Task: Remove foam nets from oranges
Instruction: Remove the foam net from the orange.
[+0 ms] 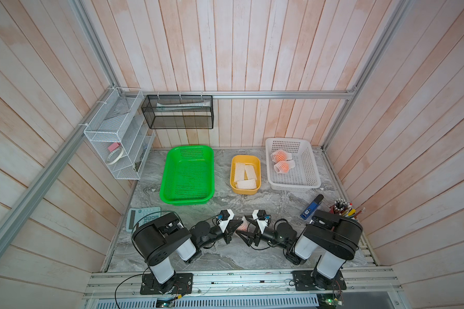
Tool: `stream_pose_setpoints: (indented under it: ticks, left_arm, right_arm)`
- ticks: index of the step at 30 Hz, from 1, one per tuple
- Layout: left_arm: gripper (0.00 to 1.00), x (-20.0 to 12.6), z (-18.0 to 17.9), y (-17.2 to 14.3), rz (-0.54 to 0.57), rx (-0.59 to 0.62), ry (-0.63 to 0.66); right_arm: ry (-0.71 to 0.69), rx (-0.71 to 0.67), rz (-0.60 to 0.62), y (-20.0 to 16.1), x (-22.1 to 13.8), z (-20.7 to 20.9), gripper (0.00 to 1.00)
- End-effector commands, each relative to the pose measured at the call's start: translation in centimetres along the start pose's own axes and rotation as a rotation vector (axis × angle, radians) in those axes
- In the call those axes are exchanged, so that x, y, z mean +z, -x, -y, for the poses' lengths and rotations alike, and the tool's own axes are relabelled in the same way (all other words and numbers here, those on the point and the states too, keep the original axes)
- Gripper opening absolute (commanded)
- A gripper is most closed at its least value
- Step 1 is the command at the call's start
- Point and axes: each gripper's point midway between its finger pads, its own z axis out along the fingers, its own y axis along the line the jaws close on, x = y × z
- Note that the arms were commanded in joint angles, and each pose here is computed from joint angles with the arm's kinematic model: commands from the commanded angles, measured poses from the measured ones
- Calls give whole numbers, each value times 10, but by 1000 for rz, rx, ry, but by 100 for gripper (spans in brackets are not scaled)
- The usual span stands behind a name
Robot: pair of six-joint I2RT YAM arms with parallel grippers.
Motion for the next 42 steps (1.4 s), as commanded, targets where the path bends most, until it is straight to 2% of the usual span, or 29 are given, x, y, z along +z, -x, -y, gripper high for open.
stream_pose_setpoints:
  ticks: [1, 13, 21, 31, 42]
  left_arm:
    - [0, -2, 0, 0, -5, 22, 11]
    - [0, 4, -6, 3, -32, 53, 29]
    - [0, 2, -11, 5, -18, 51, 36]
    - [0, 1, -2, 13, 3, 42, -10]
    - [0, -3, 3, 14, 10, 44, -32]
  right_arm:
    - [-15, -22, -145, -25, 12, 7, 89]
    - [18, 3, -101, -23, 9, 9, 87]
    - [64, -6, -132, -26, -7, -4, 87]
    - [26, -18, -119, -24, 1, 7, 85]
    - [20, 30, -69, -19, 9, 20, 74]
